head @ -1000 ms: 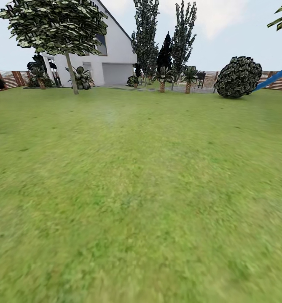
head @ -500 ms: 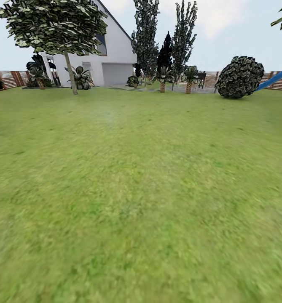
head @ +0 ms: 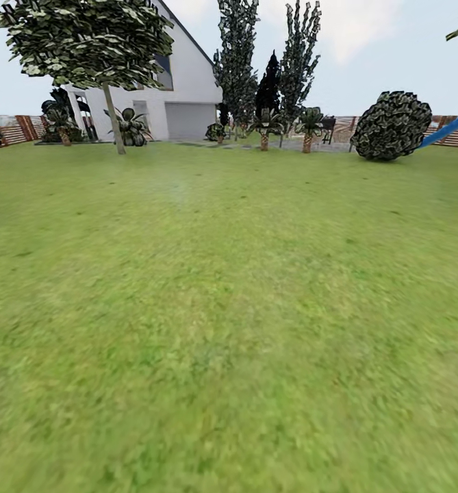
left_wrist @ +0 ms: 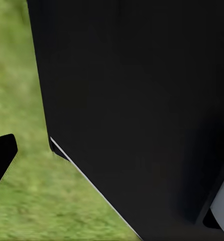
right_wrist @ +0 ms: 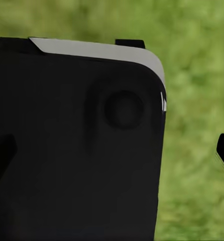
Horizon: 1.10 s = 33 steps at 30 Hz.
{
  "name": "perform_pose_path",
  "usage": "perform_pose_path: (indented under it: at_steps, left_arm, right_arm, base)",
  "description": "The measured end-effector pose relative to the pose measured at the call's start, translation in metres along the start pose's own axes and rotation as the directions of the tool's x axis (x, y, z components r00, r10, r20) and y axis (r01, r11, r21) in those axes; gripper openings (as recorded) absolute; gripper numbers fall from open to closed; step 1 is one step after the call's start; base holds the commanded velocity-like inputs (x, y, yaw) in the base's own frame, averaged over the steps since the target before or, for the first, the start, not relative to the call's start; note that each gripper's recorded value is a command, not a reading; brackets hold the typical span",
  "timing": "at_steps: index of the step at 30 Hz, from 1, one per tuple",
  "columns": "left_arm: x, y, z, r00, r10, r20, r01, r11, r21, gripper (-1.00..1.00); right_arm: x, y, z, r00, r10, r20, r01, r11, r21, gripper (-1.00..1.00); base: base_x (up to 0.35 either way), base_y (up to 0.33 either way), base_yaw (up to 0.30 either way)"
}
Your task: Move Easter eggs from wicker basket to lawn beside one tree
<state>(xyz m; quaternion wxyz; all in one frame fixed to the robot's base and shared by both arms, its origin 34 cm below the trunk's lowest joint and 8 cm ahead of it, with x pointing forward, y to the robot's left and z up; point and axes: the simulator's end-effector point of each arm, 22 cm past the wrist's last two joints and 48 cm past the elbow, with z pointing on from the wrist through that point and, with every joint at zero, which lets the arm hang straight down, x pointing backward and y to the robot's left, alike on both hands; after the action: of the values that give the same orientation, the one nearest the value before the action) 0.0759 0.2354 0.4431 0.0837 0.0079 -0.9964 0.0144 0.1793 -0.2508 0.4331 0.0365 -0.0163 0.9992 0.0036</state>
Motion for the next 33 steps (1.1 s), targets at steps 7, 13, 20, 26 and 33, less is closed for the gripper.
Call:
perform_pose_path:
  at_steps: [7,13,20,26,33]
  left_arm:
    - [0.0000,0.0002,0.0000,1.000,0.000,0.000,0.000,1.000,0.000,1.00]
    - [0.0000,0.0000,0.0000,1.000,0.000,0.000,0.000,1.000,0.000,1.00]
    - [0.0000,0.0003,0.0000,1.000,0.000,0.000,0.000,1.000,0.000,1.00]
    - [0.0000,0.0003,0.0000,1.000,0.000,0.000,0.000,1.000,0.000,1.00]
    - [0.0000,-0.0001,0.0000,1.000,0.000,0.000,0.000,1.000,0.000,1.00]
  right_arm:
    - [0.0005,-0.0012,-0.0001,1.000,0.000,-0.001,0.000,1.000,0.002,1.00]
    - [-0.0002,-0.0013,0.0000,1.000,0.000,0.001,0.000,1.000,0.002,1.00]
    - [-0.0004,-0.0013,0.0000,1.000,0.000,0.002,0.000,1.000,0.002,1.00]
    - [-0.0005,-0.0013,0.0000,1.000,0.000,0.002,0.000,1.000,0.002,1.00]
    - [-0.0001,-0.0008,0.0000,1.000,0.000,0.001,0.000,1.000,0.001,1.00]
  base:
    - [0.325,0.000,0.000]
    - [0.325,0.000,0.000]
    - [0.325,0.000,0.000]
    - [0.325,0.000,0.161]
    - [0.325,0.000,0.055]
